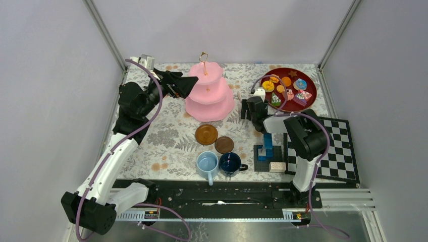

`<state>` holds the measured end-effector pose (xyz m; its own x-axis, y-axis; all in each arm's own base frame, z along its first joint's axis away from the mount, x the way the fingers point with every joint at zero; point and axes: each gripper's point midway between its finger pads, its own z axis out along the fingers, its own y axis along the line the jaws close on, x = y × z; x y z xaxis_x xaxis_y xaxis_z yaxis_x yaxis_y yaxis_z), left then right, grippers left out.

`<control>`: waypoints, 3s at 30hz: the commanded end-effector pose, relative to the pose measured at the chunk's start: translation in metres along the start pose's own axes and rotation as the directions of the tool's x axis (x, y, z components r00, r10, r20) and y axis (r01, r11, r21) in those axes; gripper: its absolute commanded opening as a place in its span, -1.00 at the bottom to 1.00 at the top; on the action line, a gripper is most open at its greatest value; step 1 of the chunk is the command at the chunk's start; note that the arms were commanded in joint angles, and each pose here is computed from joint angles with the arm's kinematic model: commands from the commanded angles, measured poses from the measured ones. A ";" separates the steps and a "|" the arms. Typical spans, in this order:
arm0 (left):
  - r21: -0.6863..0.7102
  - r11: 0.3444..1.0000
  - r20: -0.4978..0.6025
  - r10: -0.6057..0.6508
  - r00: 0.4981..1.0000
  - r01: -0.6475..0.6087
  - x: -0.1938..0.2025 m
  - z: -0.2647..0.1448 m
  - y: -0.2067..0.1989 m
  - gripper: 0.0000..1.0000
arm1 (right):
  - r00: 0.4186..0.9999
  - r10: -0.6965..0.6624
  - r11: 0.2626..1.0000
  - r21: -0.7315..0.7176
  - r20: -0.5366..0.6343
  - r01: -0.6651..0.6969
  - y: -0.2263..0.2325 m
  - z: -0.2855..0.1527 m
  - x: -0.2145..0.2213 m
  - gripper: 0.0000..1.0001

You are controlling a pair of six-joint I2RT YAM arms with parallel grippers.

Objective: Serve the afternoon tea

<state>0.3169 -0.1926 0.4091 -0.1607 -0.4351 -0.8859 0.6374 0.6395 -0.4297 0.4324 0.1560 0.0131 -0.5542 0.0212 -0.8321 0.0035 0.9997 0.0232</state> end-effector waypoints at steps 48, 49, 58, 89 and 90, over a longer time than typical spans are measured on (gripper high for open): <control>-0.075 0.987 -0.135 0.129 0.982 -0.140 0.045 0.028 0.000 0.98 | 0.839 0.286 0.949 0.014 -0.463 -0.316 -0.109 -0.085 -0.117 0.41; -0.085 0.985 -0.141 0.139 0.980 -0.152 0.046 0.028 -0.003 0.98 | 0.842 0.278 0.955 0.038 -0.462 -0.294 -0.114 -0.089 -0.117 0.41; -0.107 0.967 -0.162 0.214 0.963 -0.232 0.054 0.022 -0.038 0.98 | 0.843 0.223 0.974 0.152 -0.490 -0.170 -0.143 -0.120 -0.104 0.40; -0.125 0.958 -0.148 0.239 0.960 -0.258 0.059 0.020 -0.038 0.98 | 0.803 0.191 0.981 0.077 -0.564 -0.179 -0.128 -0.099 -0.090 0.39; -0.125 0.958 -0.147 0.239 0.960 -0.258 0.058 0.020 -0.038 0.98 | 0.803 0.191 0.981 0.078 -0.565 -0.178 -0.128 -0.099 -0.090 0.39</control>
<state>0.2991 -0.2578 0.3567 -0.1710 -0.1285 -0.9769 0.5560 0.8059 -0.2034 0.3925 0.0206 0.1281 -0.9186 0.2174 -0.3300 0.1898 0.9752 0.1142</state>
